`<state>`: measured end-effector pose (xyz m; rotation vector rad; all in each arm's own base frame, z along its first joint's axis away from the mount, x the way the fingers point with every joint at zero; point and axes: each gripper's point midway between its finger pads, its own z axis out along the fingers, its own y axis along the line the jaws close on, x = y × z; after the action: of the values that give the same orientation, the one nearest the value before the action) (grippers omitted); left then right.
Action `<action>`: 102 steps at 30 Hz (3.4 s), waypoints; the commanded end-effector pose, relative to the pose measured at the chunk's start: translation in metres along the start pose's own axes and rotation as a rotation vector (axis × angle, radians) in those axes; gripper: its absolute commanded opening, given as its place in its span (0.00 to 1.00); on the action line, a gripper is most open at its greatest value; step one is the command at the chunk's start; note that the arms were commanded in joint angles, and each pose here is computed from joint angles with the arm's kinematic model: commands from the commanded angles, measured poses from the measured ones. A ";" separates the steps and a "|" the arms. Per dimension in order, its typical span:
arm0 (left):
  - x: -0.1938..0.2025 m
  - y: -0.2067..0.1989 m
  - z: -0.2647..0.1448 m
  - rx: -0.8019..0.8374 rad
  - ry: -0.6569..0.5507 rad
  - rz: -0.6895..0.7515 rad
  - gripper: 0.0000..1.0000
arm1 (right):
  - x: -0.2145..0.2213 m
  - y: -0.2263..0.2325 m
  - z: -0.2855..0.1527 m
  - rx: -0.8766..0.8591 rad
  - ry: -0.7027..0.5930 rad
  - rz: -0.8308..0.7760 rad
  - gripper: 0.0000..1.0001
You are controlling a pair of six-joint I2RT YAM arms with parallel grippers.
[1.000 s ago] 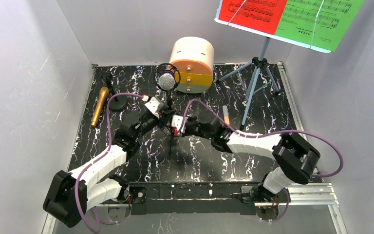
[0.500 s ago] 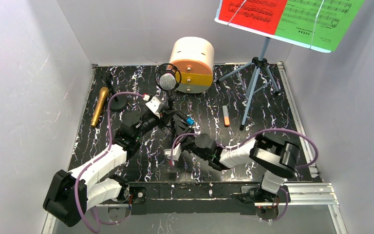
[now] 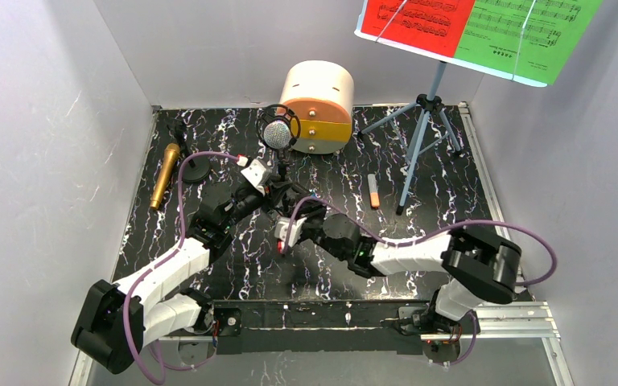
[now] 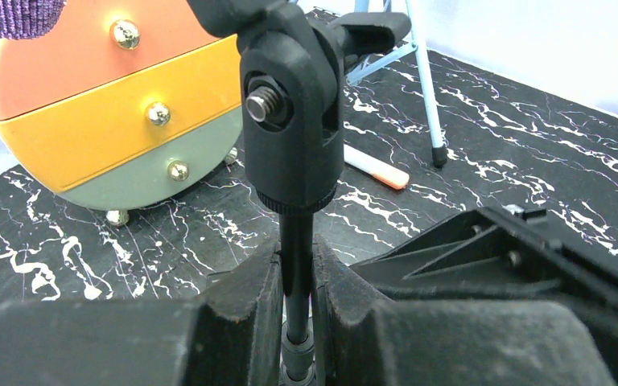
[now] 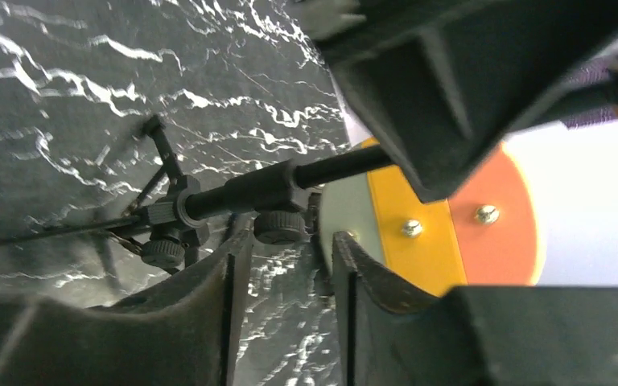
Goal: Pack up the instrument practice props
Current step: Unscrew the knob on the microphone stand.
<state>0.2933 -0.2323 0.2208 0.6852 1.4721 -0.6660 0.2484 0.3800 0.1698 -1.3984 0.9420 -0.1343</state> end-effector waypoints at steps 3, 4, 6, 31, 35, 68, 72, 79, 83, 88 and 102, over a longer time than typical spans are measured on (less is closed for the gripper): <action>0.038 -0.002 -0.007 0.003 0.136 -0.034 0.00 | -0.024 -0.008 -0.013 -0.066 -0.080 0.702 0.53; 0.038 -0.002 -0.007 0.004 0.137 -0.033 0.00 | -0.026 -0.009 -0.016 -0.082 -0.100 0.792 0.55; 0.038 -0.003 -0.007 0.005 0.138 -0.034 0.00 | -0.028 -0.015 -0.019 -0.110 -0.147 0.969 0.59; 0.035 -0.003 -0.007 0.005 0.131 -0.027 0.00 | -0.019 -0.026 -0.004 -0.461 -0.268 1.837 0.59; 0.034 -0.002 -0.007 0.004 0.128 -0.023 0.00 | -0.019 -0.029 0.001 -0.454 -0.271 1.851 0.58; 0.034 -0.003 -0.007 0.009 0.128 -0.026 0.00 | 0.006 0.007 0.012 -0.369 -0.144 0.838 0.01; 0.033 -0.003 -0.007 0.008 0.126 -0.026 0.00 | 0.019 0.017 0.006 -0.299 -0.123 0.367 0.01; 0.032 -0.003 -0.007 0.009 0.125 -0.027 0.00 | 0.021 0.007 0.000 -0.140 -0.092 -0.225 0.01; 0.032 -0.003 -0.007 0.008 0.122 -0.026 0.00 | 0.015 0.003 -0.001 -0.061 -0.071 -0.520 0.01; 0.032 -0.003 -0.007 0.004 0.123 -0.026 0.00 | 0.011 0.009 0.003 -0.024 -0.028 -0.707 0.01; 0.031 -0.003 -0.007 0.007 0.120 -0.021 0.00 | -0.017 -0.014 0.003 0.028 -0.081 0.111 0.52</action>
<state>0.2915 -0.2304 0.2100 0.6974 1.5156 -0.6583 0.2448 0.3874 0.1606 -1.5372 0.6534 -0.3057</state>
